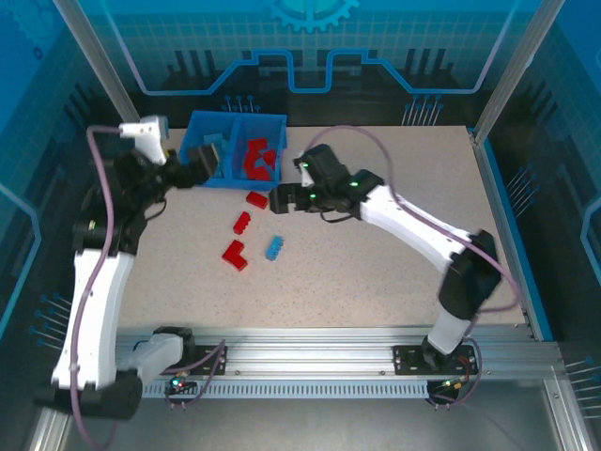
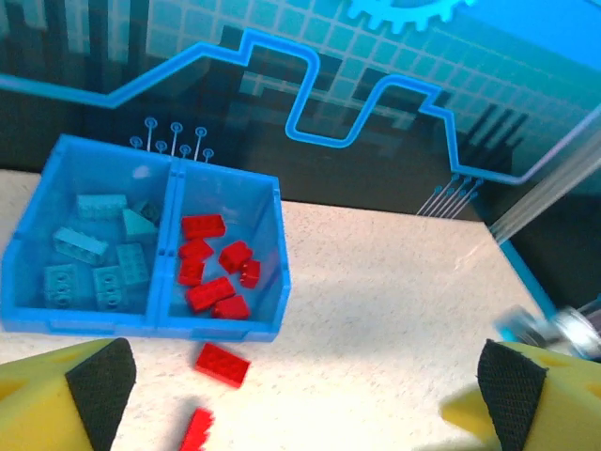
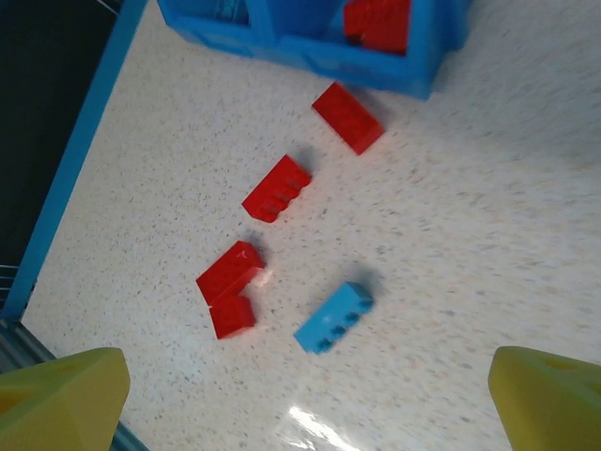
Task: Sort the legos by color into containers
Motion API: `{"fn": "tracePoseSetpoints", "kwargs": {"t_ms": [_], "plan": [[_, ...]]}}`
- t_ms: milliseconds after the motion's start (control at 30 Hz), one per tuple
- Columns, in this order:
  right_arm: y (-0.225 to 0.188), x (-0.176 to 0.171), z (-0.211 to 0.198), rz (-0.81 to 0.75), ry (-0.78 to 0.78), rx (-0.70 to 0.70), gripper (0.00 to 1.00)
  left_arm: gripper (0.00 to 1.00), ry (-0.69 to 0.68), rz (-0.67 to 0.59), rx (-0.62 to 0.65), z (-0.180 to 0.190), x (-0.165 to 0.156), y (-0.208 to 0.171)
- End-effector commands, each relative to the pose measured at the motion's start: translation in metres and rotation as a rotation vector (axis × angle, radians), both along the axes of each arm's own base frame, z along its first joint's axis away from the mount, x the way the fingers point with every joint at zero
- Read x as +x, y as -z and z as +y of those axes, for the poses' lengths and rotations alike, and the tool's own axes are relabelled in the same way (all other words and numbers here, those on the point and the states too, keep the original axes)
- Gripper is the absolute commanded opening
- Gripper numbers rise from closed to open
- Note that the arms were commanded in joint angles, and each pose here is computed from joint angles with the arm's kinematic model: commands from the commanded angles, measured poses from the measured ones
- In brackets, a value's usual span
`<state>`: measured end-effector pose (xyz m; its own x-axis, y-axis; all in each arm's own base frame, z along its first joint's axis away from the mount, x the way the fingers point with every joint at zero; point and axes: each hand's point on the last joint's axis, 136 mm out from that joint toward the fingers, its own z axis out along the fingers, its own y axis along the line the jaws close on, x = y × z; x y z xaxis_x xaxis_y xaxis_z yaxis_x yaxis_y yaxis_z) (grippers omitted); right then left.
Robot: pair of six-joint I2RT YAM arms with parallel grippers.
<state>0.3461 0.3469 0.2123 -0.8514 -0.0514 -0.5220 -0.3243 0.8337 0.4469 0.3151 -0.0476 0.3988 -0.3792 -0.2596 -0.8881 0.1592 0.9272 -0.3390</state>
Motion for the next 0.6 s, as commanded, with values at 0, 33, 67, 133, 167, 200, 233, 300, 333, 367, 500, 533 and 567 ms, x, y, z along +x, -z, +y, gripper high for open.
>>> {"fn": "tracePoseSetpoints", "kwargs": {"t_ms": [0,33,67,133,167,200,233,300,333,367,500,533,567], "plan": [[0.03,0.012,0.035,0.121,0.064,0.012,1.0,0.99,0.08,0.118,0.158,-0.002,-0.029,0.065],[0.04,0.015,0.045,0.149,0.072,0.007,1.0,0.99,0.088,0.109,0.18,-0.002,-0.039,0.072],[0.049,0.018,0.055,0.171,0.077,0.002,1.0,0.99,0.1,0.107,0.201,-0.002,-0.048,0.082],[0.071,0.023,0.073,0.204,0.103,-0.028,1.0,0.99,0.124,0.101,0.22,-0.005,-0.065,0.1],[0.078,0.026,0.082,0.206,0.11,-0.038,1.0,0.99,0.151,0.092,0.227,-0.008,-0.071,0.109],[0.085,0.028,0.088,0.208,0.121,-0.053,1.0,0.99,0.166,0.081,0.227,-0.011,-0.076,0.115],[0.093,0.032,0.094,0.206,0.135,-0.069,0.99,0.99,0.173,0.068,0.223,-0.012,-0.079,0.119],[0.114,0.038,0.104,0.216,0.172,-0.105,0.96,0.99,0.165,0.033,0.215,-0.012,-0.085,0.124],[0.121,0.04,0.104,0.221,0.2,-0.121,0.94,0.99,0.156,0.023,0.214,-0.011,-0.086,0.127],[0.13,0.042,0.106,0.228,0.224,-0.135,0.91,0.99,0.146,0.012,0.213,-0.01,-0.085,0.128],[0.153,0.05,0.115,0.218,0.286,-0.164,0.85,0.99,0.148,0.029,0.209,-0.01,-0.083,0.141],[0.16,0.05,0.116,0.219,0.298,-0.176,0.82,0.99,0.147,0.037,0.206,-0.01,-0.082,0.143],[0.164,0.049,0.115,0.227,0.314,-0.188,0.8,0.99,0.148,0.049,0.202,-0.01,-0.081,0.147]]}}
